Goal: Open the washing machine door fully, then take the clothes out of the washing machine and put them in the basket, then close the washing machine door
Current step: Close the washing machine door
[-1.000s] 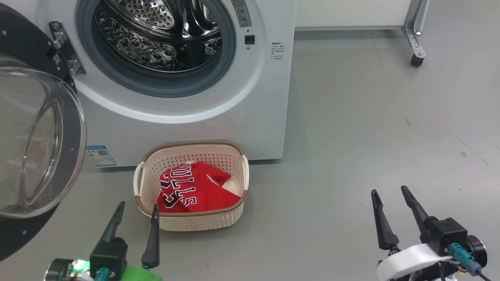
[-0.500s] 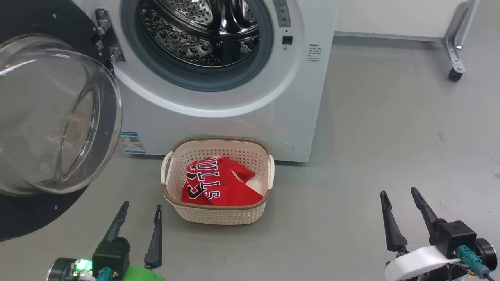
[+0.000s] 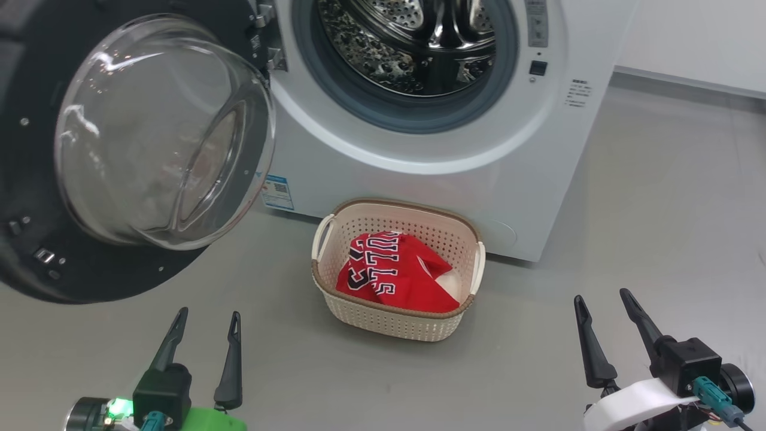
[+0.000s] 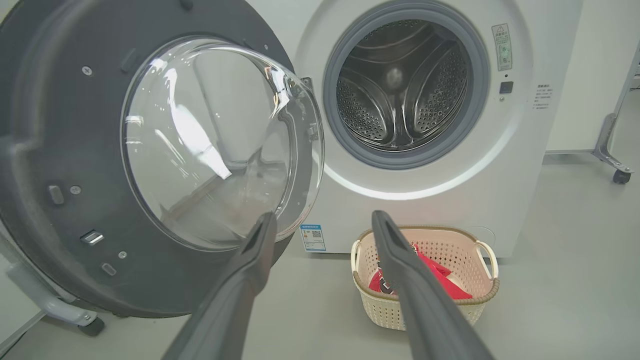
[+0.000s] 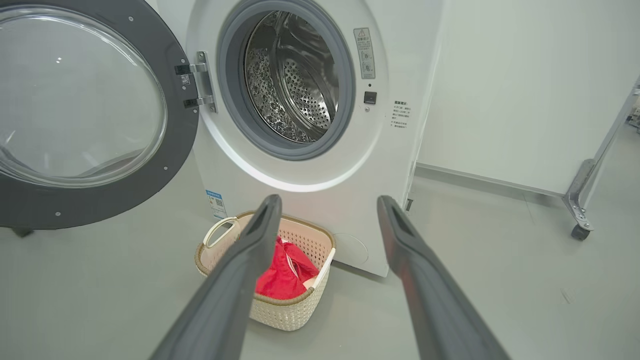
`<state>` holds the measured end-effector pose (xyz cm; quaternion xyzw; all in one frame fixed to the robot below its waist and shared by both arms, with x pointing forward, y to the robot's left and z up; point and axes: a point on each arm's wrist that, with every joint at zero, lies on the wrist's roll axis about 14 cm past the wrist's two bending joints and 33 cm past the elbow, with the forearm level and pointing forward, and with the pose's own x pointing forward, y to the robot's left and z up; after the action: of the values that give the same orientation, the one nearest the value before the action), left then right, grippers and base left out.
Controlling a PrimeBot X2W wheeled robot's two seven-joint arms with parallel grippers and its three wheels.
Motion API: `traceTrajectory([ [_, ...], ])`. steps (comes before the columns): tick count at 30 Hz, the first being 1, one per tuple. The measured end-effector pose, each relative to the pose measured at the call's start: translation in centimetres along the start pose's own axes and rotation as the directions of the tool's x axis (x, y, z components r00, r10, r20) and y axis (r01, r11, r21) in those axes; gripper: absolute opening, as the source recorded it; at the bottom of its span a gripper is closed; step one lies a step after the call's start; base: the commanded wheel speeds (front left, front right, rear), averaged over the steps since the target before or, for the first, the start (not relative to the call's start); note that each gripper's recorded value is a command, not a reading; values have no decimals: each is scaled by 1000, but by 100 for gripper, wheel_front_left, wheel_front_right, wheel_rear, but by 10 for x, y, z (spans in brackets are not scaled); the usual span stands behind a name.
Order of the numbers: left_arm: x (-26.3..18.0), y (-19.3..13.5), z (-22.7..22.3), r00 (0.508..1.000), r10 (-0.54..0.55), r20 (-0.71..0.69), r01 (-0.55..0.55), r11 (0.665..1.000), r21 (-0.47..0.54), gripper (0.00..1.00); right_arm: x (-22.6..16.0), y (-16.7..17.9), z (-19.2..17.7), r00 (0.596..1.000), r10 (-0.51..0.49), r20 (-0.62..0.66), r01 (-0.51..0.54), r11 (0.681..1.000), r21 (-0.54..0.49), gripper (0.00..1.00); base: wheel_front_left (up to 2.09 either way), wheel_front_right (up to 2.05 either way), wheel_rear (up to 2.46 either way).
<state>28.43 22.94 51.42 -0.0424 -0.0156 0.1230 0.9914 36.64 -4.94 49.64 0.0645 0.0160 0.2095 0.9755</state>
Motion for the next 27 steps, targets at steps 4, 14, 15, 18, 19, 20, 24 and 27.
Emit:
traceTrajectory([
  [4,-10,15,0,999,53,-1,-53,999,0,100,10,16,-3,998,56,-12,-56,998,1,100,0,0,0],
  [14,-38,59,2,978,208,9,-208,978,10,100,24,70,-13,971,232,-54,-232,973,17,100,0,0,0],
  [15,-41,62,1,975,221,7,-221,975,11,100,25,73,-14,968,244,-56,-243,970,18,100,0,0,0],
  [18,-45,68,0,970,243,2,-243,970,15,100,29,79,-16,963,264,-62,-263,965,21,100,0,0,0],
  [19,-45,69,0,969,246,1,-246,969,16,100,29,80,-17,960,272,-63,-271,962,23,100,0,0,0],
  [20,-45,69,0,968,250,1,-250,968,16,100,30,81,-17,960,274,-64,-273,962,24,100,0,0,0],
  [24,-46,71,0,966,257,5,-257,966,16,100,31,82,-16,959,276,-62,-276,961,23,100,0,0,0],
  [27,-46,71,0,966,259,5,-259,966,16,100,31,81,-17,959,276,-64,-275,961,24,100,0,0,0],
])
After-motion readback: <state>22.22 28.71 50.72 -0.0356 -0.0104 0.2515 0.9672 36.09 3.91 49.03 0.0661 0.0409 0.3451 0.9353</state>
